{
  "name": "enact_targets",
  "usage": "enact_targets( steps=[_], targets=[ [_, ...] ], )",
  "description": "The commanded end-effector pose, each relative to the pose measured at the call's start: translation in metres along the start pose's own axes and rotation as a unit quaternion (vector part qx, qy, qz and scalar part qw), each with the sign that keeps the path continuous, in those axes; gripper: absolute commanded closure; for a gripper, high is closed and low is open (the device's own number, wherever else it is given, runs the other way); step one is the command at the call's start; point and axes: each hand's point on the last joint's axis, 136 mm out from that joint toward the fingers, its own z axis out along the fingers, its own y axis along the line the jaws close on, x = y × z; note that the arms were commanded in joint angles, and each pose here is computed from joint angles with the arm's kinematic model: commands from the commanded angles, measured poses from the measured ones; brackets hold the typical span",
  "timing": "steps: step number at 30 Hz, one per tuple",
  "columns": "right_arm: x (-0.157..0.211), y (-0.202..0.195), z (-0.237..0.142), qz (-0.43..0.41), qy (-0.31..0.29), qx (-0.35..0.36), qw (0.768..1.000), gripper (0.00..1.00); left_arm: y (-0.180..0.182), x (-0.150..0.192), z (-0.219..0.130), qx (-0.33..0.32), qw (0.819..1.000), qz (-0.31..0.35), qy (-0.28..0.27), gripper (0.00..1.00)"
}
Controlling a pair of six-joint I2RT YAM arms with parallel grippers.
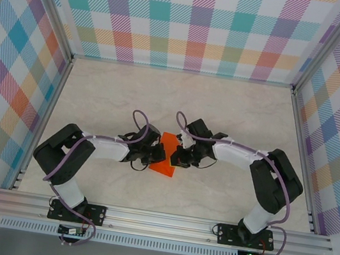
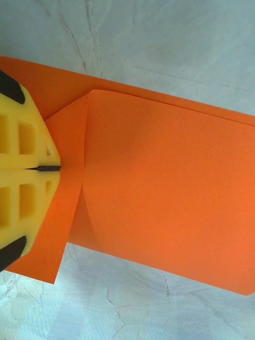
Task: Fold a paper plane with a square sheet of paper (pick it up from the middle)
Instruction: Fold the triangle a second time at the center of the table.
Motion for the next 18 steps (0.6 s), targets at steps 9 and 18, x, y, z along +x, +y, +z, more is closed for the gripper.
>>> enact_targets(
  steps=[9,18],
  targets=[
    [0.012,0.006,0.019,0.014,0.019,0.014,1.000,1.00,0.031,0.021,0.004,-0.058,0.998,-0.011,0.019,1.00],
    [0.018,-0.009,0.028,0.018,0.030,0.058,0.998,1.00,0.042,0.023,0.004,-0.082,0.996,-0.021,0.017,1.00]
  ],
)
